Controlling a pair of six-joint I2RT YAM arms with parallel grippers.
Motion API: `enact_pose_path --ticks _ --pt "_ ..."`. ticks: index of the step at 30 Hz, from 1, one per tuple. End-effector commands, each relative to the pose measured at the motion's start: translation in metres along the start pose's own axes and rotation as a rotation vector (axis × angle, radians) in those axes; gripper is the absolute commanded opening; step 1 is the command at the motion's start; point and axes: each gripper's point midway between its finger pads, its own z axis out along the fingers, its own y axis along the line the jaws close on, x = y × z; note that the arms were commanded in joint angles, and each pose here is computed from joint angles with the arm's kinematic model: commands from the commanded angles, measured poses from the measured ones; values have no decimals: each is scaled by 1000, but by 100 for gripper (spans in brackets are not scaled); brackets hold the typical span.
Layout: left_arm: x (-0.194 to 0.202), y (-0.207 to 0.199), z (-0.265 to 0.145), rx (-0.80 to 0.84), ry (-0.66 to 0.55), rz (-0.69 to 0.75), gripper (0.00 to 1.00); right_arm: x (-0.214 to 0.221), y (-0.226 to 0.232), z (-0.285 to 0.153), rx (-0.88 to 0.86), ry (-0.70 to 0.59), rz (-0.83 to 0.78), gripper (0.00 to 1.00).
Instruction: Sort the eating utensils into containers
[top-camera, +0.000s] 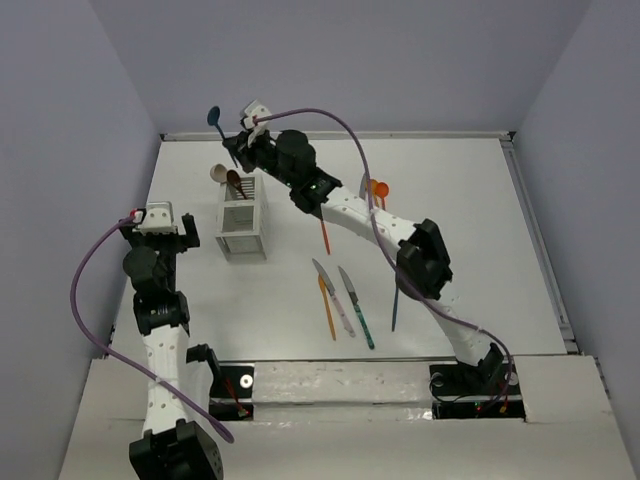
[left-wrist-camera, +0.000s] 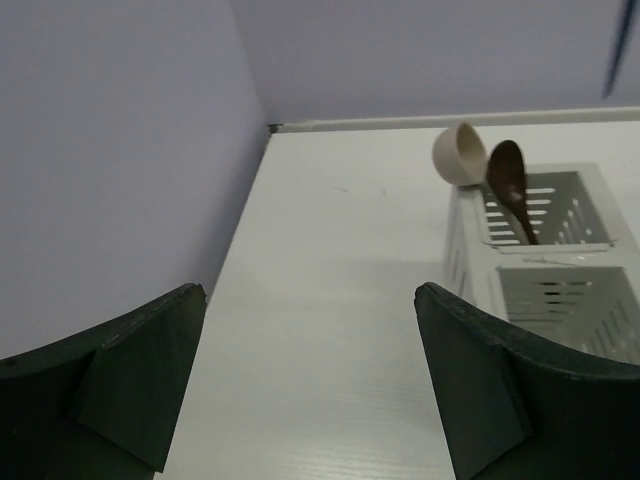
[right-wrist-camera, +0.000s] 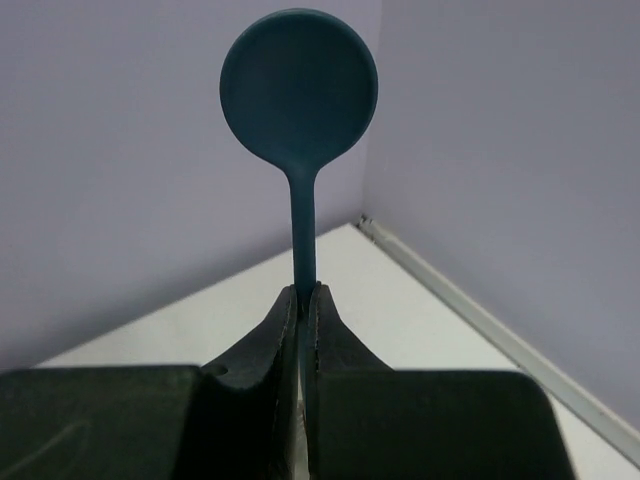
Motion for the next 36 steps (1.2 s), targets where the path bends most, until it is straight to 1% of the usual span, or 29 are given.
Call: enact_pose_path --ticks 1,4,7,9,10,13,18,23,25,28,29,31,32,34,36 --pt "-12 -41 -5 228 -74 -35 99 -28 21 17 -112 -100 -79 0" --pt "3 -49 -8 265 -54 -26 99 13 21 20 -110 -55 -90 0" --pt "9 -56 -9 305 -47 -24 99 50 20 19 -100 1 -75 0" --pt "13 -56 -9 303 -46 -23 99 76 17 19 -80 33 -73 0" --pt "12 -56 -9 303 -49 -21 99 78 17 18 -79 33 -73 0" --pt "16 -54 -9 290 -45 -16 99 111 21 17 -100 78 -82 0" --pt "14 -54 -9 293 -53 -15 99 142 18 16 -88 119 -102 0" --pt "14 -54 -10 290 -56 -10 99 147 16 15 -83 128 -126 0" --pt "15 -54 -10 289 -53 -11 99 145 15 14 -83 127 -133 5" --pt "12 -54 -10 289 -58 -14 99 149 14 13 -79 136 -140 20" --pt "11 -54 -11 289 -60 -13 99 149 14 12 -76 138 -141 24" --pt "11 -53 -11 288 -60 -13 99 150 14 11 -77 142 -142 28" --pt "11 -53 -11 286 -60 -12 99 150 14 11 -77 144 -142 32" --pt "12 -53 -11 286 -60 -9 99 153 14 8 -82 154 -150 33" --pt "12 -53 -12 288 -60 -9 99 144 13 7 -77 146 -163 34"
